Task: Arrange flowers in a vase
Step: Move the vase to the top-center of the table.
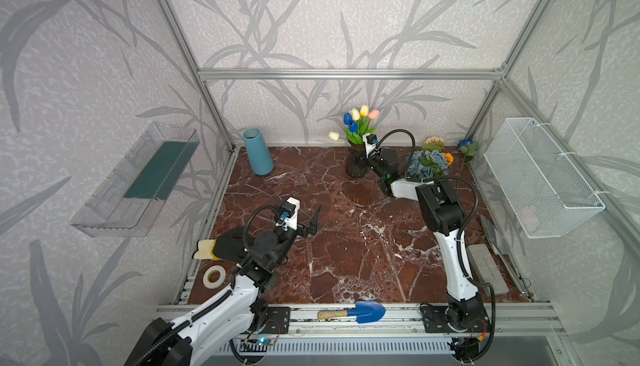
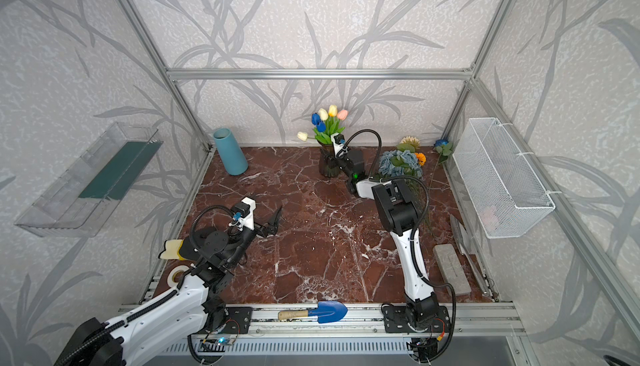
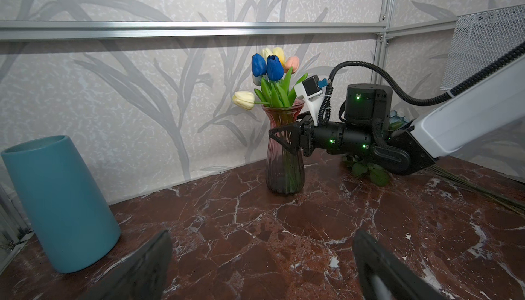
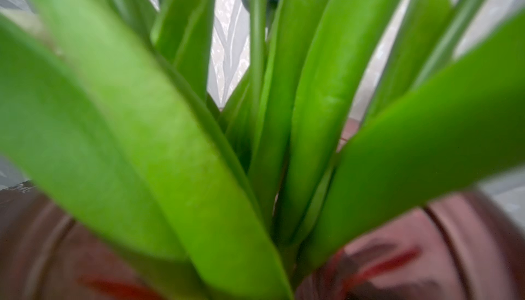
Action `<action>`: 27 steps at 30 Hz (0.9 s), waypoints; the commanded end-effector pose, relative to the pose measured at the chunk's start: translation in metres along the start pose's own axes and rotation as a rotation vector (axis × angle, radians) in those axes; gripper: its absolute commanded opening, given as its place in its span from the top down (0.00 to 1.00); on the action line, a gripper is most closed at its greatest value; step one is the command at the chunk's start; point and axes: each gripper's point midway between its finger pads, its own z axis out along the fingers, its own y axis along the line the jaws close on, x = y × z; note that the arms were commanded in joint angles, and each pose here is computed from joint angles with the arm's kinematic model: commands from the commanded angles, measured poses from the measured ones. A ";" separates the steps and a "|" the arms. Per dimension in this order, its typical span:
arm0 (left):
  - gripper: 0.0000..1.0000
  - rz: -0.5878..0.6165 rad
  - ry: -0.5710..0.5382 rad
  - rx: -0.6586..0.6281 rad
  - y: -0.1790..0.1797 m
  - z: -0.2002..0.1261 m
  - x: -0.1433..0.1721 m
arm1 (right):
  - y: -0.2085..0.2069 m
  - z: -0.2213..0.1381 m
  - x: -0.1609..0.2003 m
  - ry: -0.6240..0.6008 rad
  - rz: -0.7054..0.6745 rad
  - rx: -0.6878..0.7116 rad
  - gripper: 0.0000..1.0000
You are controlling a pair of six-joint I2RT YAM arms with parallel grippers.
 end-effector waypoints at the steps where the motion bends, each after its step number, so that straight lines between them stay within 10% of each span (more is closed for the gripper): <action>1: 0.01 0.020 -0.026 -0.033 0.007 -0.002 -0.005 | -0.005 0.014 -0.015 -0.056 -0.032 0.003 0.67; 7: 0.01 0.026 -0.019 -0.038 0.008 0.003 -0.003 | 0.000 0.015 -0.016 -0.077 -0.039 -0.035 0.58; 11: 0.00 0.035 -0.012 -0.049 0.011 0.009 -0.002 | 0.005 0.011 -0.022 -0.084 -0.033 -0.054 0.19; 15: 0.01 0.028 -0.002 -0.095 0.027 0.019 -0.004 | 0.006 0.004 -0.031 -0.096 -0.037 -0.049 0.03; 27: 0.01 -0.032 0.038 -0.494 0.194 0.075 0.020 | 0.000 -0.063 -0.076 -0.230 0.056 0.003 0.01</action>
